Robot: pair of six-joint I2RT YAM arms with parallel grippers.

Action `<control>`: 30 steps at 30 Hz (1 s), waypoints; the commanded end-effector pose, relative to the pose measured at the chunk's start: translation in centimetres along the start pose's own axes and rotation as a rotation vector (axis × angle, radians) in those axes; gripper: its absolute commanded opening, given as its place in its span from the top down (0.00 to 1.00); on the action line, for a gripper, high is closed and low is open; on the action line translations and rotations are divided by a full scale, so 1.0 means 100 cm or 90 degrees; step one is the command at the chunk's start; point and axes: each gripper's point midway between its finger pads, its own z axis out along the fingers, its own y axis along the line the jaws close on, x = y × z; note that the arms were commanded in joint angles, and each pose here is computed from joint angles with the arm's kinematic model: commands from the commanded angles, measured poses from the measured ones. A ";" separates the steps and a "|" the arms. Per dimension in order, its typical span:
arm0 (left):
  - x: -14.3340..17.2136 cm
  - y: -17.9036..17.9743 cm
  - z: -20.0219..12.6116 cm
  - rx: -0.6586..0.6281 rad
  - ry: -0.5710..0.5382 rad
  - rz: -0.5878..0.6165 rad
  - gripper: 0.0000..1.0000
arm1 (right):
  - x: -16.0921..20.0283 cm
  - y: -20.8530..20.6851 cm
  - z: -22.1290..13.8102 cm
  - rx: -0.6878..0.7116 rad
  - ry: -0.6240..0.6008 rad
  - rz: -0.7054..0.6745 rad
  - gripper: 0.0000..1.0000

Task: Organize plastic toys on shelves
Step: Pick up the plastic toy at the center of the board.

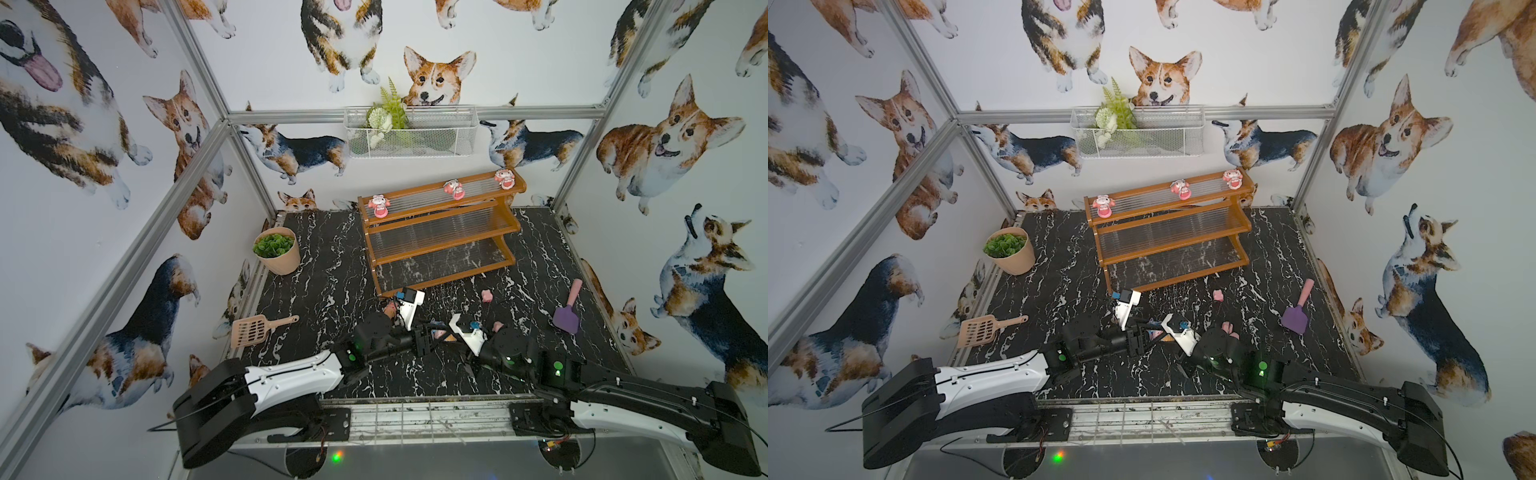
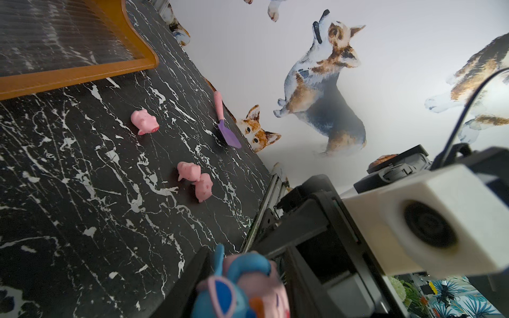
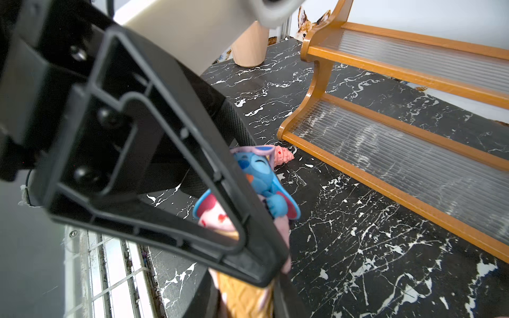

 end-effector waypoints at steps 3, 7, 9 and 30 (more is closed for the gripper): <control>-0.002 -0.008 -0.001 0.016 0.002 0.004 0.64 | -0.003 -0.002 0.000 0.007 -0.006 -0.014 0.87; -0.002 -0.007 0.000 0.015 0.003 -0.005 0.74 | -0.004 -0.002 0.001 0.009 -0.007 -0.014 0.85; -0.003 -0.004 -0.002 0.005 -0.005 -0.018 0.78 | -0.005 -0.003 0.001 0.014 -0.006 -0.015 0.82; -0.033 0.015 -0.047 -0.066 -0.097 -0.085 0.81 | -0.038 0.015 -0.019 -0.027 -0.200 -0.255 0.13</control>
